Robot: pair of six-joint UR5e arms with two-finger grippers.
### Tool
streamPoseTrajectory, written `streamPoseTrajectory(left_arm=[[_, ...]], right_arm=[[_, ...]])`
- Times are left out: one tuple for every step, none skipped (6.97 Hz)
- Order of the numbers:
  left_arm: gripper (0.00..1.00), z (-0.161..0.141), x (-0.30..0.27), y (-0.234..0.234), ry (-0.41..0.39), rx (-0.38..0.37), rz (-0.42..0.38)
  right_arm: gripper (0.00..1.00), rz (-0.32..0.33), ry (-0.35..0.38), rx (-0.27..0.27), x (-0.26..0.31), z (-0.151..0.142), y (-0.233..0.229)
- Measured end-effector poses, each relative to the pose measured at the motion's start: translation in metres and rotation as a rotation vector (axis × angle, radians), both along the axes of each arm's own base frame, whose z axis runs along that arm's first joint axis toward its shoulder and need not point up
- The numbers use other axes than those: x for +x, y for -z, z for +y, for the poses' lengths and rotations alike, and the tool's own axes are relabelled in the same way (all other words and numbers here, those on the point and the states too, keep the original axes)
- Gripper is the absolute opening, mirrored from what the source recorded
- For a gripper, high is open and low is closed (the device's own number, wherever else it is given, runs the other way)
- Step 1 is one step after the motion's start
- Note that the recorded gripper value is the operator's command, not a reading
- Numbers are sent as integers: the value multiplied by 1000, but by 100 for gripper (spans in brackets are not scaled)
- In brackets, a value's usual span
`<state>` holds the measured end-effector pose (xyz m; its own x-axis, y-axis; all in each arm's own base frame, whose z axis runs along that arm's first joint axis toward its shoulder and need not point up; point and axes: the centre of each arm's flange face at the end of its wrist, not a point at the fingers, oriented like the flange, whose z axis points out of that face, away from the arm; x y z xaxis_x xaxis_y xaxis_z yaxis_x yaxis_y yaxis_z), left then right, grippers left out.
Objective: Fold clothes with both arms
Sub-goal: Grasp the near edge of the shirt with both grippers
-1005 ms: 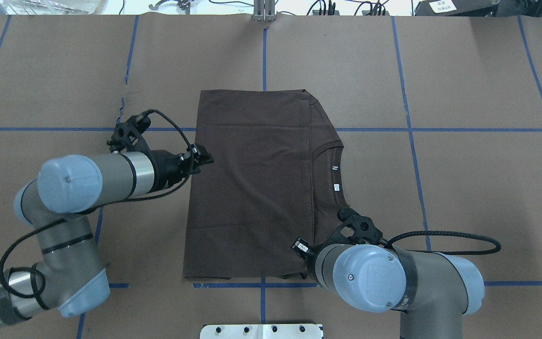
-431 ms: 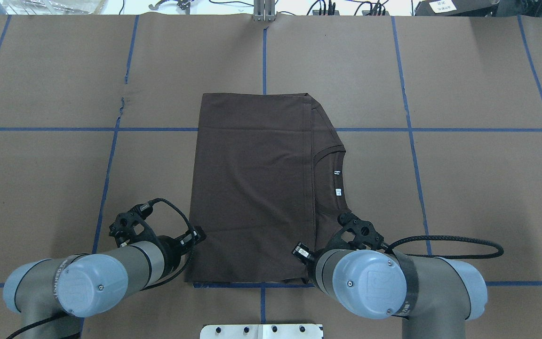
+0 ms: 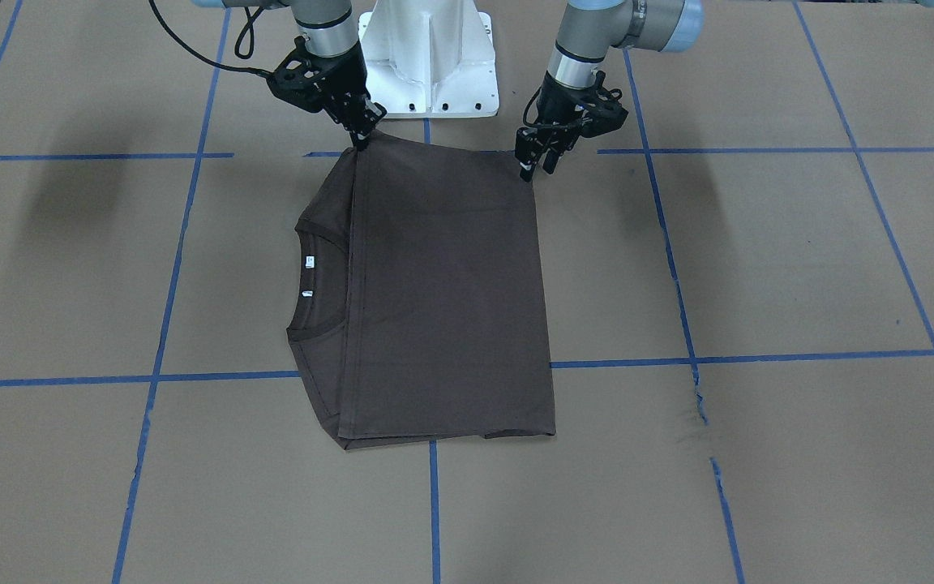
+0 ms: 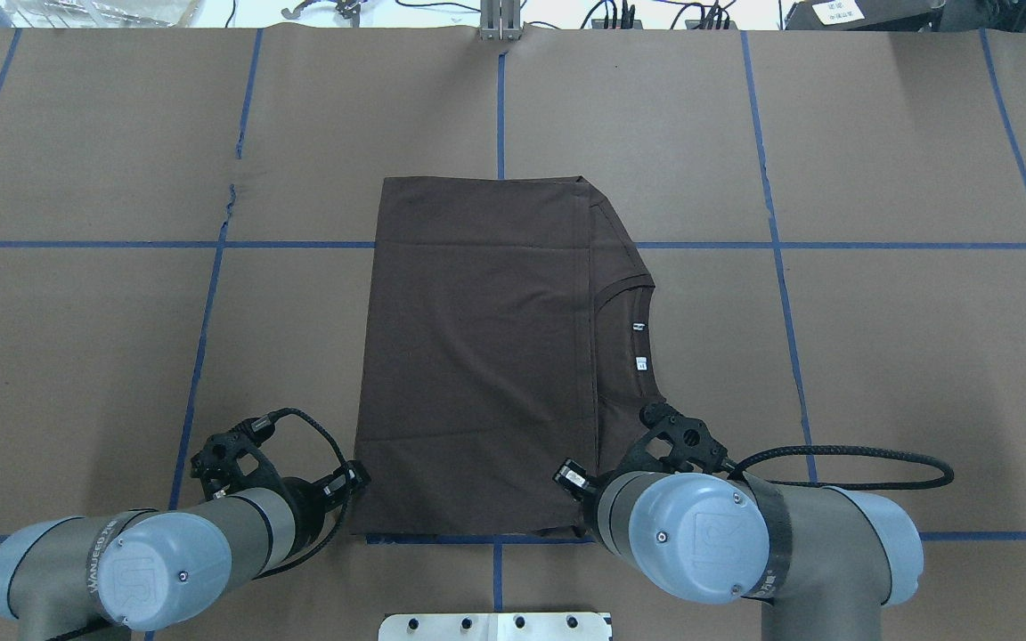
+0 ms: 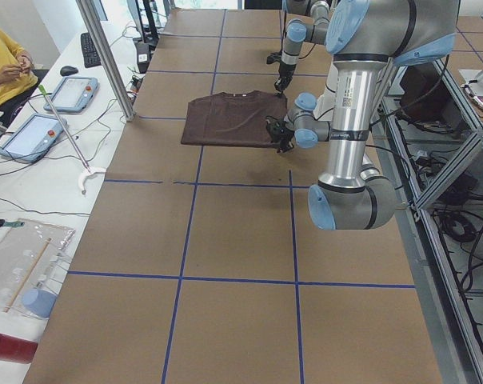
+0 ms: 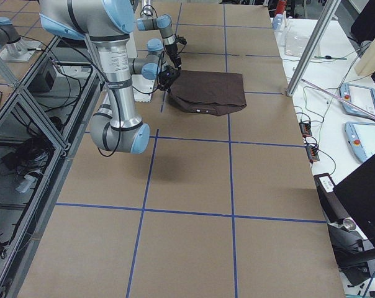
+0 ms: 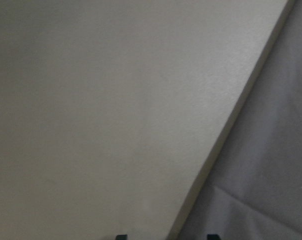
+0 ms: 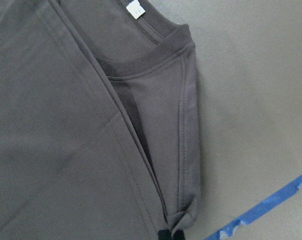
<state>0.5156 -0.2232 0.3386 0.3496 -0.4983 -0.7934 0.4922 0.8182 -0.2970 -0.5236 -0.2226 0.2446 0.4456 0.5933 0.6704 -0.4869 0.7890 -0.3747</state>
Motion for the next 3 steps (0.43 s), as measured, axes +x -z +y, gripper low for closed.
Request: streamPoseTrajectory(left_arm=[[59, 3, 0, 2, -7, 0, 4], [58, 8, -1, 6, -15, 1, 12], [54, 14, 0, 9, -27, 1, 18]], right_arm=[[0, -1, 0, 0, 0, 0, 1], [0, -3, 1, 1, 1, 1, 1], [0, -3, 1, 1, 1, 1, 1]])
